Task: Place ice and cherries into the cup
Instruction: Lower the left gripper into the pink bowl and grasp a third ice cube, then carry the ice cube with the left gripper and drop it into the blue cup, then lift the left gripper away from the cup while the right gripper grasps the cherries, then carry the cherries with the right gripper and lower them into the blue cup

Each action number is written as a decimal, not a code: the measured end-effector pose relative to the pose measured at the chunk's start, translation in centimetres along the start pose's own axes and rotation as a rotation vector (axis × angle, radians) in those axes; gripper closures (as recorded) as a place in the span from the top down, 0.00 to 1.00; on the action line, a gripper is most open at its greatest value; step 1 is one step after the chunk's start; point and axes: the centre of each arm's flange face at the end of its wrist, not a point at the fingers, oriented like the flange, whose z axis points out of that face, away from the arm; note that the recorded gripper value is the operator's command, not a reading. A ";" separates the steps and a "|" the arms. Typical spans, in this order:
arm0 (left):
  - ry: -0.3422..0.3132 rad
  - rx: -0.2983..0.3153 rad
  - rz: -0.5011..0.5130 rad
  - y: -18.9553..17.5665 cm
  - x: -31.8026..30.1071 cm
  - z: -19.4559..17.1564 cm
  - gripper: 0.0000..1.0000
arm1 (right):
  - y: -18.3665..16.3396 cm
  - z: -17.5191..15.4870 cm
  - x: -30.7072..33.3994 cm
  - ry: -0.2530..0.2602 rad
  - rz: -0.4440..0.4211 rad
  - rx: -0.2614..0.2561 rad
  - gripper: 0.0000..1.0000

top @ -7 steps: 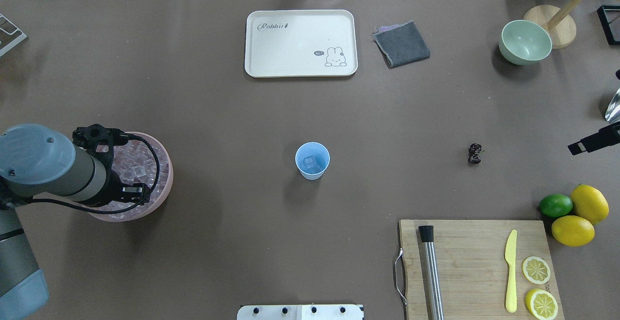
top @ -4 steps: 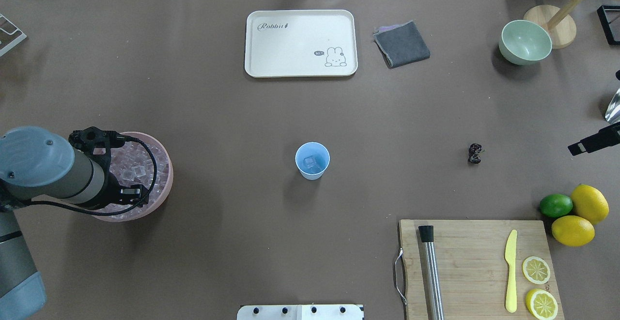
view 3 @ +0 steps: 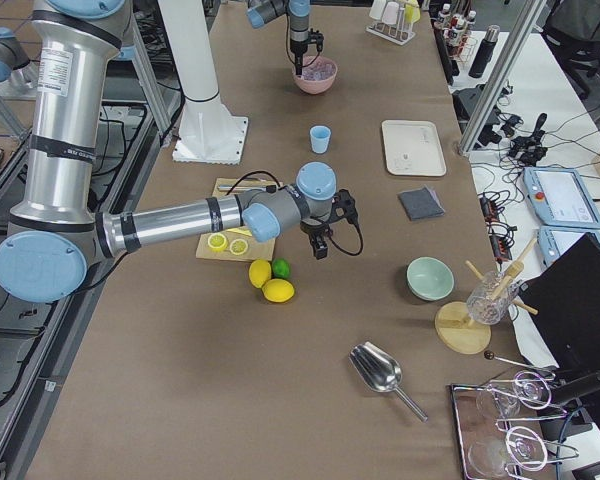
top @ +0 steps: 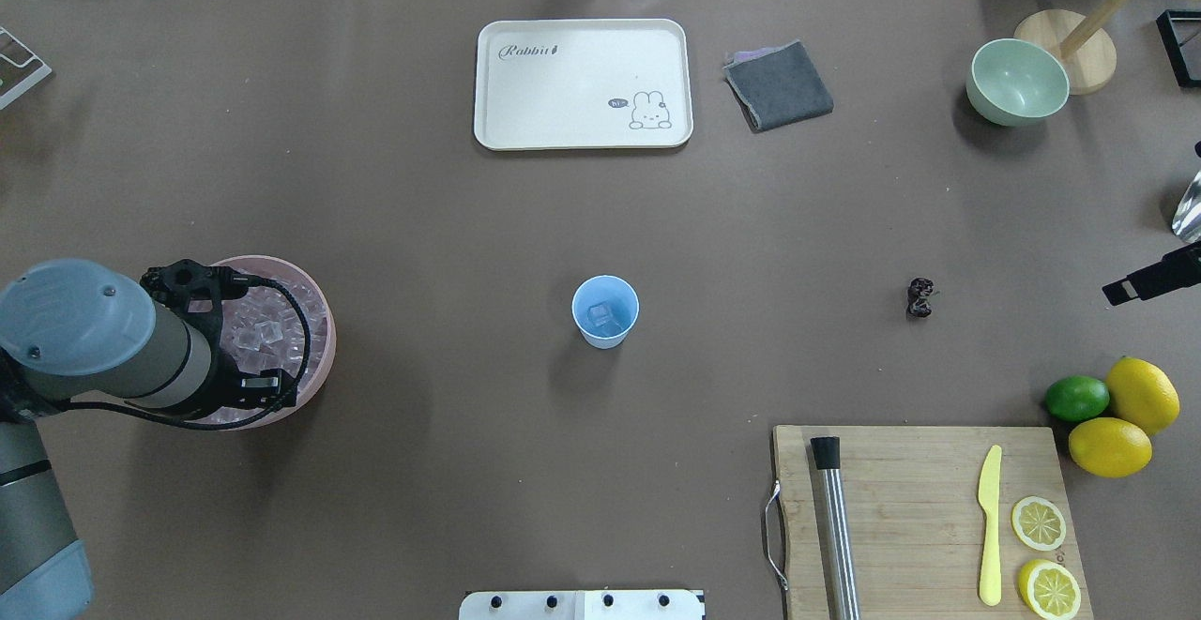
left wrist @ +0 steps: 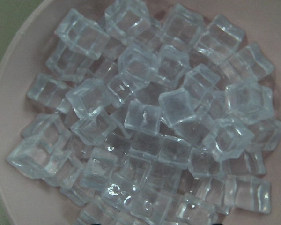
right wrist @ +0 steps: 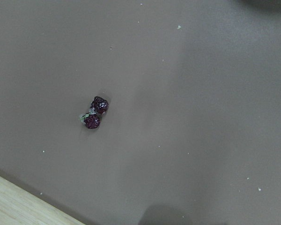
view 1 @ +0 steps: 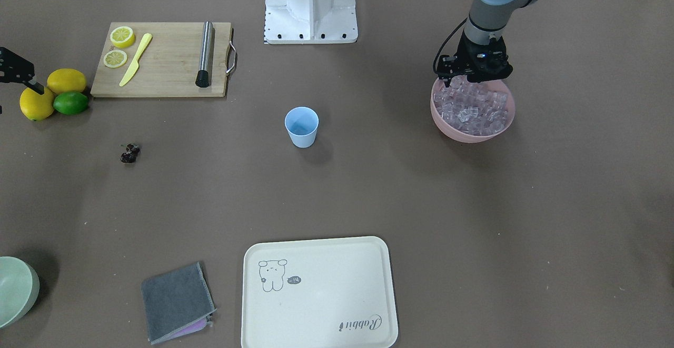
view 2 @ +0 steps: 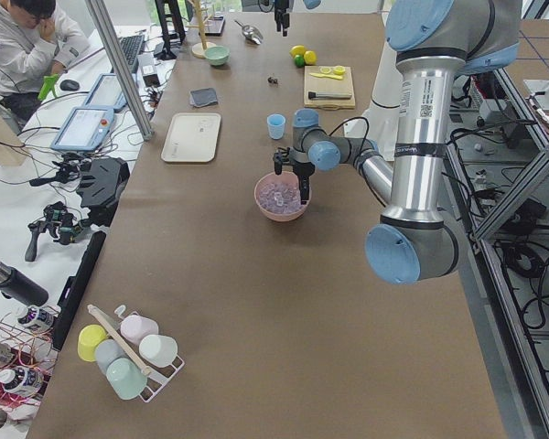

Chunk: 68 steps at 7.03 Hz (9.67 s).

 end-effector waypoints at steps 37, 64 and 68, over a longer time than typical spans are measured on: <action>0.421 0.092 -0.082 -12.2 16.2 -15.0 0.97 | -9.1 12.8 -11.4 0.105 0.506 -0.029 0.76; 0.295 0.087 0.161 -17.2 -4.7 -12.0 0.97 | -16.0 13.7 -49.7 -0.088 0.356 0.126 0.14; 0.294 0.086 0.159 -16.9 -5.1 -11.9 0.97 | -16.7 14.6 -49.3 -0.063 0.365 0.140 0.98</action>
